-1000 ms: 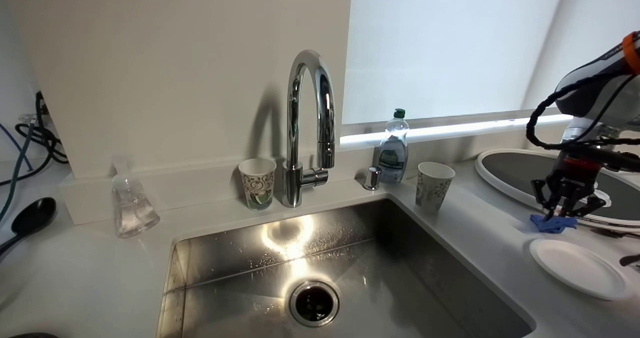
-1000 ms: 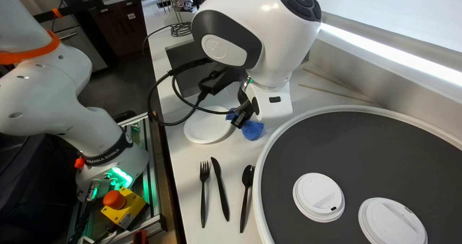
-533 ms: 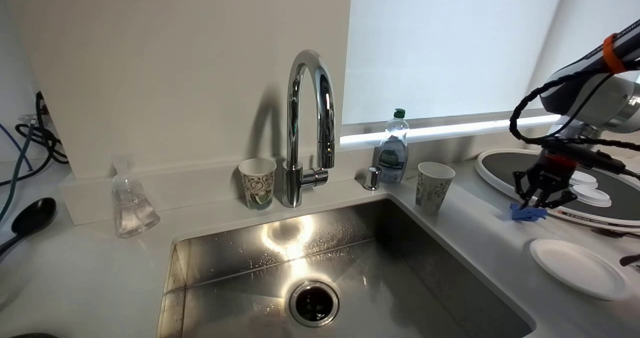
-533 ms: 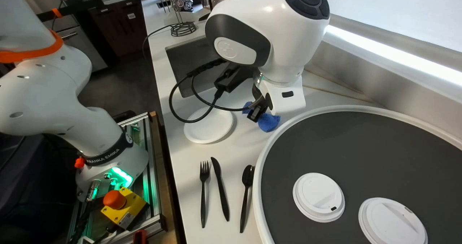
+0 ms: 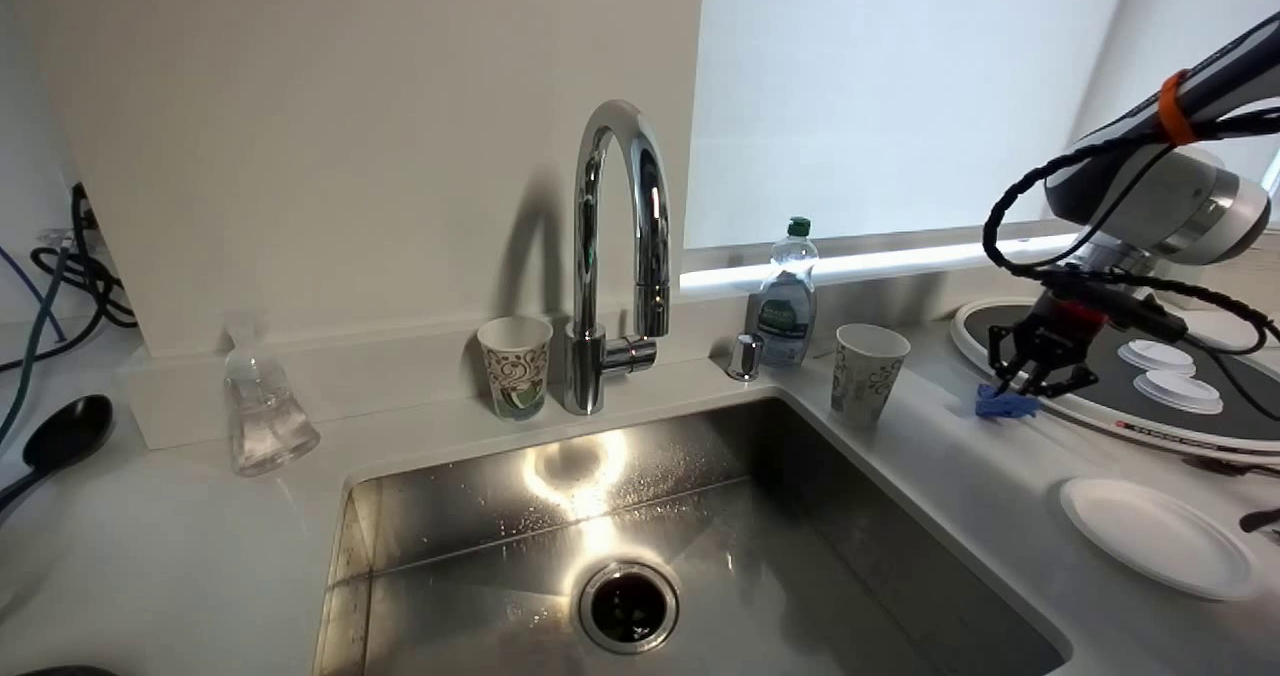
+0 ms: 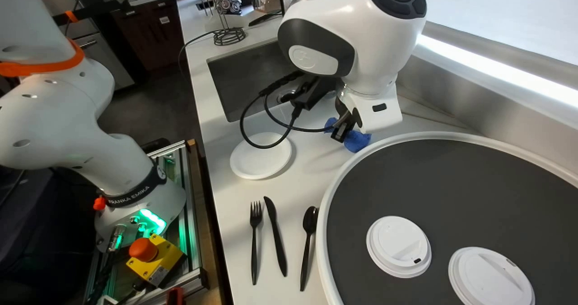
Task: Use the blue sponge to wipe the tray and counter then place it in the sink.
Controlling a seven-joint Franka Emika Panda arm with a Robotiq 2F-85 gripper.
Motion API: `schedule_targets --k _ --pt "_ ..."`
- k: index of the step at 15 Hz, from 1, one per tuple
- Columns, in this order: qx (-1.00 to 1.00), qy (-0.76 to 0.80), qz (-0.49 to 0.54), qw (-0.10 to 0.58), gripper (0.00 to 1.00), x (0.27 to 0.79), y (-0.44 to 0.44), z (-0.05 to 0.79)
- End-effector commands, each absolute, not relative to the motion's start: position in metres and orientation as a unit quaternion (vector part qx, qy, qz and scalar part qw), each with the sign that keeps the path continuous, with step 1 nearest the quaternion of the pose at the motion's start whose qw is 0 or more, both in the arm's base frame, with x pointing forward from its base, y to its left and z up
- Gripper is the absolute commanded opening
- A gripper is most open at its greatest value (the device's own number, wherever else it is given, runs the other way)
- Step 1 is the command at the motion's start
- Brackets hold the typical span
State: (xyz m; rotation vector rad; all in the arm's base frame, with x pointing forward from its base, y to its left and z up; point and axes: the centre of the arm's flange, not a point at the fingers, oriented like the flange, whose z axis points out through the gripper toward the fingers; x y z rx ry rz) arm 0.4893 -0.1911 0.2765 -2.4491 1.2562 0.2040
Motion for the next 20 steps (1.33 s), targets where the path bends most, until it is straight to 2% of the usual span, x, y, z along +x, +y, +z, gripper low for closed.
schedule_targets --k 1,16,20 --pt "-0.865 0.455 0.046 0.205 0.04 0.513 -0.192 0.262" --pt "-0.803 0.542 -0.062 0.24 0.04 0.572 -0.213 0.255" --pt "-0.82 0.528 -0.028 0.222 0.04 0.563 -0.21 0.258"
